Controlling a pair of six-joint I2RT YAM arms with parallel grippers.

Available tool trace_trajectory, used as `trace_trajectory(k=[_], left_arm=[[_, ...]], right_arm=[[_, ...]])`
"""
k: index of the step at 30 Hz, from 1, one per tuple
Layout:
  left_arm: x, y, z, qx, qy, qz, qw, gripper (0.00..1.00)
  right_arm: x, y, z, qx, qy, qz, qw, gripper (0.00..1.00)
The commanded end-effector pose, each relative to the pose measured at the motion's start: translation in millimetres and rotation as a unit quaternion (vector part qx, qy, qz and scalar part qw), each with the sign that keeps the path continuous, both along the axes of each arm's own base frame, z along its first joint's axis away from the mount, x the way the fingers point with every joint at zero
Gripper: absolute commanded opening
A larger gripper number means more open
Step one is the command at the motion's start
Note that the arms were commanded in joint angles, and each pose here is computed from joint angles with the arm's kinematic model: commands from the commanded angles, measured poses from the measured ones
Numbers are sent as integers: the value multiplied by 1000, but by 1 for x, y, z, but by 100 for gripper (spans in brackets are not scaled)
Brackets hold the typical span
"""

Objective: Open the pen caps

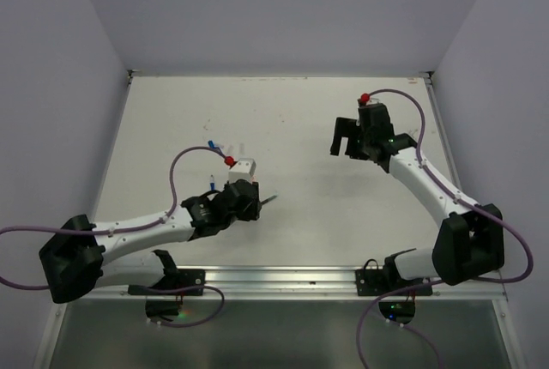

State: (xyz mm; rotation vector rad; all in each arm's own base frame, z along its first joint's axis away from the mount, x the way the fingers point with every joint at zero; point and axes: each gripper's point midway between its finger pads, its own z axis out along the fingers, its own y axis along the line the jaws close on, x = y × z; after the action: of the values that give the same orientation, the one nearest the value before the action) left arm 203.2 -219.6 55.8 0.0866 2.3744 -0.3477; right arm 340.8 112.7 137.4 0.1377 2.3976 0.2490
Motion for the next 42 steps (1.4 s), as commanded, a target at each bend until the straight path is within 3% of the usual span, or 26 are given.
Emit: trace_trajectory(k=[1, 7, 11, 21, 42], left_arm=[[2, -31, 57, -61, -55, -51, 995, 42], [-11, -42, 83, -133, -80, -90, 984, 46], [-12, -50, 94, -149, -100, -122, 976, 48], [-18, -69, 92, -165, -119, -182, 962, 52], [-18, -88, 73, -158, -110, -221, 956, 53]], right_arm=[[18, -12, 18, -26, -22, -16, 999, 99], [38, -48, 21, -97, -39, -19, 994, 99], [54, -74, 14, -92, -26, -42, 995, 99], [74, -144, -62, -130, 71, -74, 986, 97], [67, -140, -105, -109, 102, -60, 987, 92]])
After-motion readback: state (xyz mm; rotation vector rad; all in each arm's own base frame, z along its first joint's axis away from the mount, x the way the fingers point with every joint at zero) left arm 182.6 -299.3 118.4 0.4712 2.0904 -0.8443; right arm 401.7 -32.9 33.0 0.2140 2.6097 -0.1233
